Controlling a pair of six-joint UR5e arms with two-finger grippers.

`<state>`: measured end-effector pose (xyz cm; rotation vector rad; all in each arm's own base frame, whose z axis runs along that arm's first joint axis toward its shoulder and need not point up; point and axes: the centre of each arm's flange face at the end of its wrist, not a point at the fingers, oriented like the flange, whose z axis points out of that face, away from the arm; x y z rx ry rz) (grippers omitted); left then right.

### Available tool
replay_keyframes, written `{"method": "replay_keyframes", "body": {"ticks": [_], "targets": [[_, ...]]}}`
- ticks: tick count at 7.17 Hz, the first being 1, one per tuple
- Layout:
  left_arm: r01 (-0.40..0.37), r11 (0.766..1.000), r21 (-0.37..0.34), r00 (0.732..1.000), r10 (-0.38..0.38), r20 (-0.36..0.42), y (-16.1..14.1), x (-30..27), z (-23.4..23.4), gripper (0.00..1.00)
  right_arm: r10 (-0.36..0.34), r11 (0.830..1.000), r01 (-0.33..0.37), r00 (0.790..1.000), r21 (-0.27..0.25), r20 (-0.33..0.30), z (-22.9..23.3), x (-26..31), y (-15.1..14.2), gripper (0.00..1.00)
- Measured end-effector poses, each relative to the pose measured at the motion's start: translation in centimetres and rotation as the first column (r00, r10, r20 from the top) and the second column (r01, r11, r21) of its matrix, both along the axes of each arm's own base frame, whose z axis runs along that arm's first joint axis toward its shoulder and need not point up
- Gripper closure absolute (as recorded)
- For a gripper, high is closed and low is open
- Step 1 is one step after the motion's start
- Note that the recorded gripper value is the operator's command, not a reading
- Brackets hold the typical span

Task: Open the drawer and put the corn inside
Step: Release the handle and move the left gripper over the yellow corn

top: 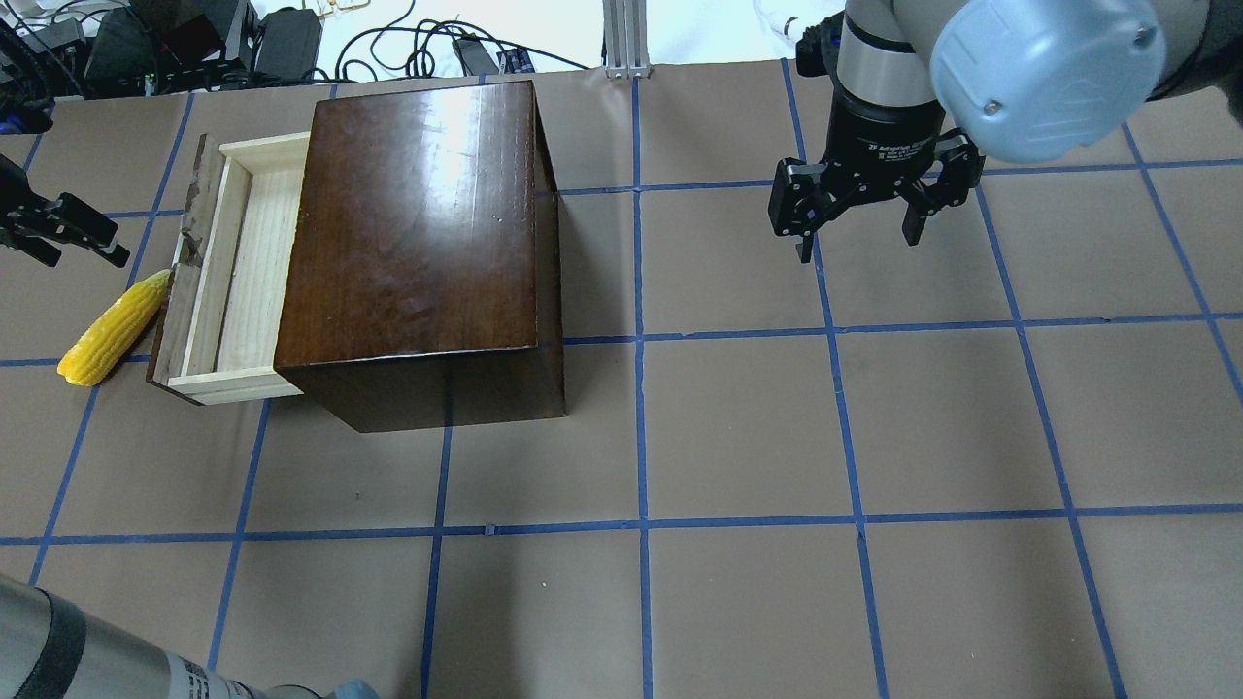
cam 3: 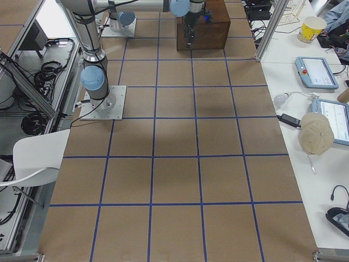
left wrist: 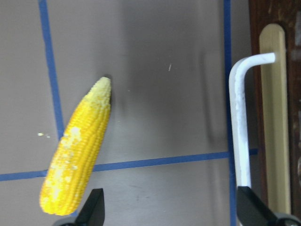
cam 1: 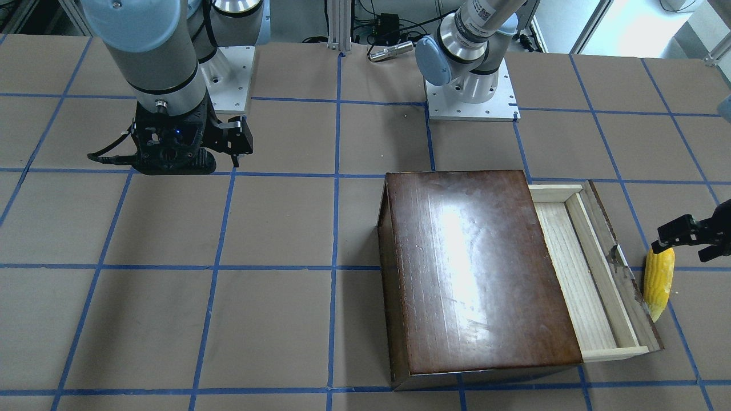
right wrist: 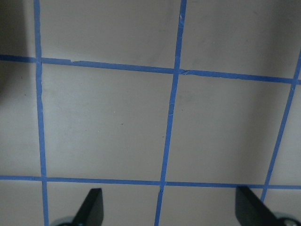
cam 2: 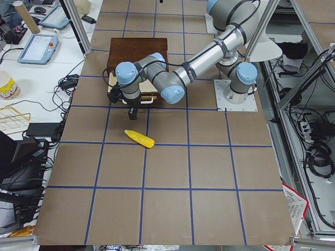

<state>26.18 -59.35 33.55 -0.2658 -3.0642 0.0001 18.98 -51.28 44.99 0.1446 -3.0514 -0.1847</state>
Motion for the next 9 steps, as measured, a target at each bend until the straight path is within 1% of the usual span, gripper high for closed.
{"method": "replay_keyframes", "body": {"ticks": [2, 3, 5, 6, 7, 9], "targets": [[0.120, 0.993, -0.013, 0.993, -0.120, 0.009, 0.6, 2.1, -1.4, 0.00, 0.000, 1.000, 0.000, 1.000, 0.000, 0.000, 0.0, 0.0, 0.0, 0.00], [0.179, 0.984, -0.018, 0.984, -0.179, 0.014, 0.6, 2.7, -2.4, 0.00, 0.000, 1.000, 0.000, 1.000, 0.000, 0.000, 0.0, 0.0, 0.0, 0.00], [0.295, 0.955, -0.022, 0.955, -0.294, 0.043, 0.7, 3.8, -5.4, 0.00, 0.000, 1.000, 0.000, 1.000, 0.000, 0.000, 0.0, 0.0, 0.0, 0.00], [0.334, 0.942, -0.021, 0.942, -0.333, 0.051, 1.3, 5.0, -7.3, 0.00, 0.000, 1.000, 0.000, 1.000, 0.000, 0.000, 0.0, 0.0, 0.0, 0.00], [0.348, 0.937, -0.020, 0.937, -0.346, 0.054, 2.0, 6.1, -9.3, 0.00, 0.000, 1.000, 0.000, 1.000, 0.000, 0.000, 0.0, 0.0, 0.0, 0.00], [0.350, 0.936, -0.015, 0.936, -0.349, 0.048, 2.2, 7.0, -11.9, 0.00, 0.000, 1.000, 0.000, 1.000, 0.000, 0.000, 0.0, 0.0, 0.0, 0.00]]}}
